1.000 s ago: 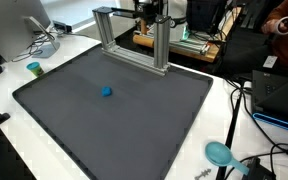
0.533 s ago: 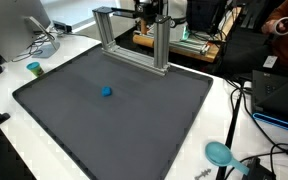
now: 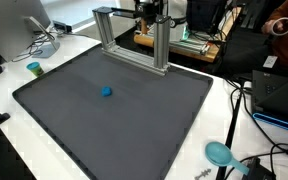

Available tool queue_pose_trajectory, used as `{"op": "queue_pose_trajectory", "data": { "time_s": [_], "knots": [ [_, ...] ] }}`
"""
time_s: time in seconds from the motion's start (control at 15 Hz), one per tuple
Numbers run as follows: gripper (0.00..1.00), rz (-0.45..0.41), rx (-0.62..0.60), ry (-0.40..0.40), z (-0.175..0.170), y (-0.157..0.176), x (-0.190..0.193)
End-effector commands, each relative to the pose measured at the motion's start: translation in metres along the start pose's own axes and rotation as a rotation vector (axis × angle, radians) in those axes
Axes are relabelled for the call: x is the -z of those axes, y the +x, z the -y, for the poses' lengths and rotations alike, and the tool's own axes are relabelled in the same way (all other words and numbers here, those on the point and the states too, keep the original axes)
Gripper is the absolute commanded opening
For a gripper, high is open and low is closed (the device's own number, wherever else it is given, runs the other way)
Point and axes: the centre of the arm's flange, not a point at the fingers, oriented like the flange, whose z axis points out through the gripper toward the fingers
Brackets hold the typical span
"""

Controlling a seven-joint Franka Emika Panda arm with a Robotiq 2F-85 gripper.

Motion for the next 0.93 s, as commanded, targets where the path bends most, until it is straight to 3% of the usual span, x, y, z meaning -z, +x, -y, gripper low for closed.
{"op": "queue_pose_trajectory", "data": {
  "time_s": [0.0, 0.33, 0.67, 0.87],
  "knots": [
    [0.89, 0.003, -0.052, 0.019, -0.0058, -0.0006, -0.0107],
    [0.74, -0.007, -0.115, 0.018, -0.011, 0.0, -0.011],
    [0.72, -0.007, -0.166, 0.014, -0.0148, 0.0007, -0.0136],
    [0.79, 0.005, -0.176, 0.002, -0.0154, -0.001, -0.0138]
  ]
}}
